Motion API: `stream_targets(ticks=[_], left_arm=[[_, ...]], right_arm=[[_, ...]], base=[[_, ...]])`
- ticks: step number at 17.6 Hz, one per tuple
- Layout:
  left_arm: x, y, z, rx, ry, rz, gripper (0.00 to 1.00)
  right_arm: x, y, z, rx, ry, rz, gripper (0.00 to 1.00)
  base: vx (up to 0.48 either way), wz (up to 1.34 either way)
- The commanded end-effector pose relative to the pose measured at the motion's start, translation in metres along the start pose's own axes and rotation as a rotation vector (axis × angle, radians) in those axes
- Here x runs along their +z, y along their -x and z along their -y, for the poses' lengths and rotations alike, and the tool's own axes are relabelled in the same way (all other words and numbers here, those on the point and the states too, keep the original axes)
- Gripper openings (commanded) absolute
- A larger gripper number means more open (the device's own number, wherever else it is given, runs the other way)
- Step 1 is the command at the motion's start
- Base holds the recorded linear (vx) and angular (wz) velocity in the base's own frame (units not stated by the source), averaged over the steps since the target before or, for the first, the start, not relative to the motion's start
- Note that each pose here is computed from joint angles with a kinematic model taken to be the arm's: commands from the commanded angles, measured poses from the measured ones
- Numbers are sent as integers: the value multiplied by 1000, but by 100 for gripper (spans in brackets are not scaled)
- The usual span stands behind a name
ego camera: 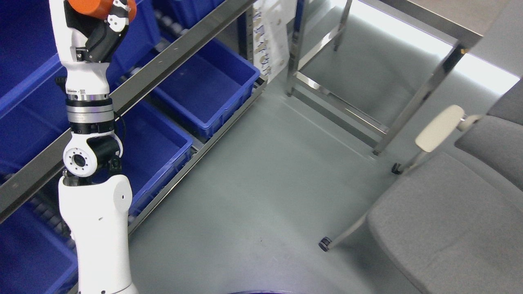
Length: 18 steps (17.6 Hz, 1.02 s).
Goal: Grab orange capacitor from left shelf to right desk
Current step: 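Hold the capacitor raised in the left hand while turning toward the steel table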
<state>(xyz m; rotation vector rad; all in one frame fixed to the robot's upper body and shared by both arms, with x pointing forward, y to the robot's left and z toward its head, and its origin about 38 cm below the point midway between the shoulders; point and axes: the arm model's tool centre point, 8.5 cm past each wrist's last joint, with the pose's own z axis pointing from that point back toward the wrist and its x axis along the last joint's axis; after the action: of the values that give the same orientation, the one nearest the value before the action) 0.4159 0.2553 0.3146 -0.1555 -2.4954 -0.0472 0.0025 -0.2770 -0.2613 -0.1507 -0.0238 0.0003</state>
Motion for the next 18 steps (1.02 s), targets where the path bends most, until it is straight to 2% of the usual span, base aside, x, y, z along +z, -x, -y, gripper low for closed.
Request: stream_targets(ticks=[1,10,18], left_arm=[[-23,-10,28,29,91,73,1],[-21,-8,32,68,92,70,1],[-19,-6,35,82,96,63,1]], right_arm=[[-1,9,12,-14,19,-7,100],[-1,9,11,-13,18,-7,100],[-1,9,12,-14,19,-7,100]], base=[[124,-771],[152,-656],[209,-352]])
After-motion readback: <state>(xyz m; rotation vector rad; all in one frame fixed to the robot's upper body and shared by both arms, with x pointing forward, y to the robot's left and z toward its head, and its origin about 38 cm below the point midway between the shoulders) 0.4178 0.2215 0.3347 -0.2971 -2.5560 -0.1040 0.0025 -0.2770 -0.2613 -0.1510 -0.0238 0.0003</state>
